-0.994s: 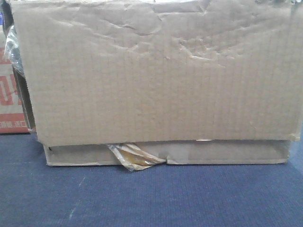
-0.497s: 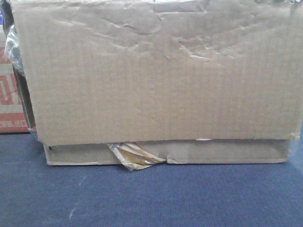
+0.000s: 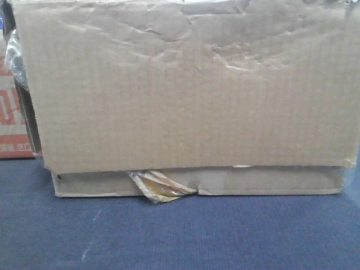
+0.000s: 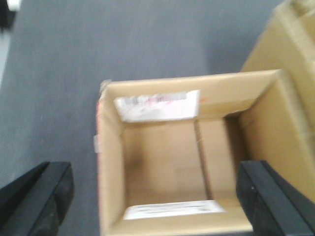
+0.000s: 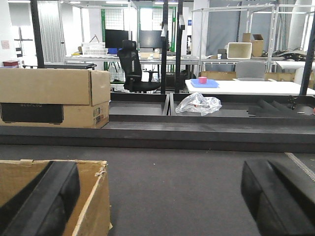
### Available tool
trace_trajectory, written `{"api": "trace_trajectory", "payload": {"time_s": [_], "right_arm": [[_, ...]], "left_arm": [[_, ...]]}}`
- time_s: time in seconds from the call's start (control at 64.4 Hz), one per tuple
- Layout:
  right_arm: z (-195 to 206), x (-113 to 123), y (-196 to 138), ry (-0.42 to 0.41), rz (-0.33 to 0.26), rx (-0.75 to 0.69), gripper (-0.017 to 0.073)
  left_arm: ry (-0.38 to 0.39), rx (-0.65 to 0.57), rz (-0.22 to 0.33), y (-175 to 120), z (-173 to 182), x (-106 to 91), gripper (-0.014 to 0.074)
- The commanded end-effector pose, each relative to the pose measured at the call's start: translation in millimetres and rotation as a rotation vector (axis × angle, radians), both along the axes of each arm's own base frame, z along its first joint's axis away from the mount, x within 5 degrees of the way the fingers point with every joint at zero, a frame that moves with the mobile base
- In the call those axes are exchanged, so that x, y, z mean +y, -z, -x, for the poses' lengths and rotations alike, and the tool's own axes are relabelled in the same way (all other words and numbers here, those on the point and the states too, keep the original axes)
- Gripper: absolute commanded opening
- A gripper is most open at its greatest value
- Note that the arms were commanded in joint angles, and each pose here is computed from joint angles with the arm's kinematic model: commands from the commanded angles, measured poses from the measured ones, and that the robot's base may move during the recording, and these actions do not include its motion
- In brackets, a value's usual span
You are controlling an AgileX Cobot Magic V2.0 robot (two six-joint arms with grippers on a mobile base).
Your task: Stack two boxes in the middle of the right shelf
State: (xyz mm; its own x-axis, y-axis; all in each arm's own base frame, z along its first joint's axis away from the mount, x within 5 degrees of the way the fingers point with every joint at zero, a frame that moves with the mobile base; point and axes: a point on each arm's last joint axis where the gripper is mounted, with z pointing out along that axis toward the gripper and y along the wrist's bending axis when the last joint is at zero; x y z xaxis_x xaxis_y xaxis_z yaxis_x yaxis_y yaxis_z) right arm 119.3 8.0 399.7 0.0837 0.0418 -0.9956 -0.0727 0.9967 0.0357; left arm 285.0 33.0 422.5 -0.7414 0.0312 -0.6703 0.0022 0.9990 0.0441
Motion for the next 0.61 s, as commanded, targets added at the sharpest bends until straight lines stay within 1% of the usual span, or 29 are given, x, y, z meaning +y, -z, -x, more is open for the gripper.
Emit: {"api": "trace_trajectory", "payload": {"time_s": [0.0, 0.031, 0.124, 0.264, 0.45, 0.512, 0.59], "right_arm": [[0, 1, -5, -0.007, 0.0, -0.031, 0.057], [0, 1, -5, -0.007, 0.001, -0.029, 0.057], [0, 2, -3, -0.014, 0.002, -0.009, 0.057], [0, 2, 0, -0.016, 0.005, 0.021, 0.057], [0, 2, 0, -0.016, 0.005, 0.021, 0.057], [0, 2, 0, -0.016, 0.005, 0.021, 0.057], [0, 2, 0, -0.016, 0.005, 0.021, 0.057]], "left_arm": [[-0.005, 0.065, -0.005, 14, -15, 17.9, 0.0566], [-0.006, 0.086, -0.012, 20, -20, 23.5, 0.0566], [-0.009, 0.156, -0.008, 43, -38, 33.8, 0.0566], [-0.01, 0.239, 0.002, 77, -63, 40.4, 0.0566], [-0.011, 0.299, 0.017, 109, -84, 45.2, 0.0566], [-0.011, 0.313, 0.021, 116, -87, 46.0, 0.0552], [-0.01, 0.33, 0.026, 122, -90, 46.4, 0.0493]]}}
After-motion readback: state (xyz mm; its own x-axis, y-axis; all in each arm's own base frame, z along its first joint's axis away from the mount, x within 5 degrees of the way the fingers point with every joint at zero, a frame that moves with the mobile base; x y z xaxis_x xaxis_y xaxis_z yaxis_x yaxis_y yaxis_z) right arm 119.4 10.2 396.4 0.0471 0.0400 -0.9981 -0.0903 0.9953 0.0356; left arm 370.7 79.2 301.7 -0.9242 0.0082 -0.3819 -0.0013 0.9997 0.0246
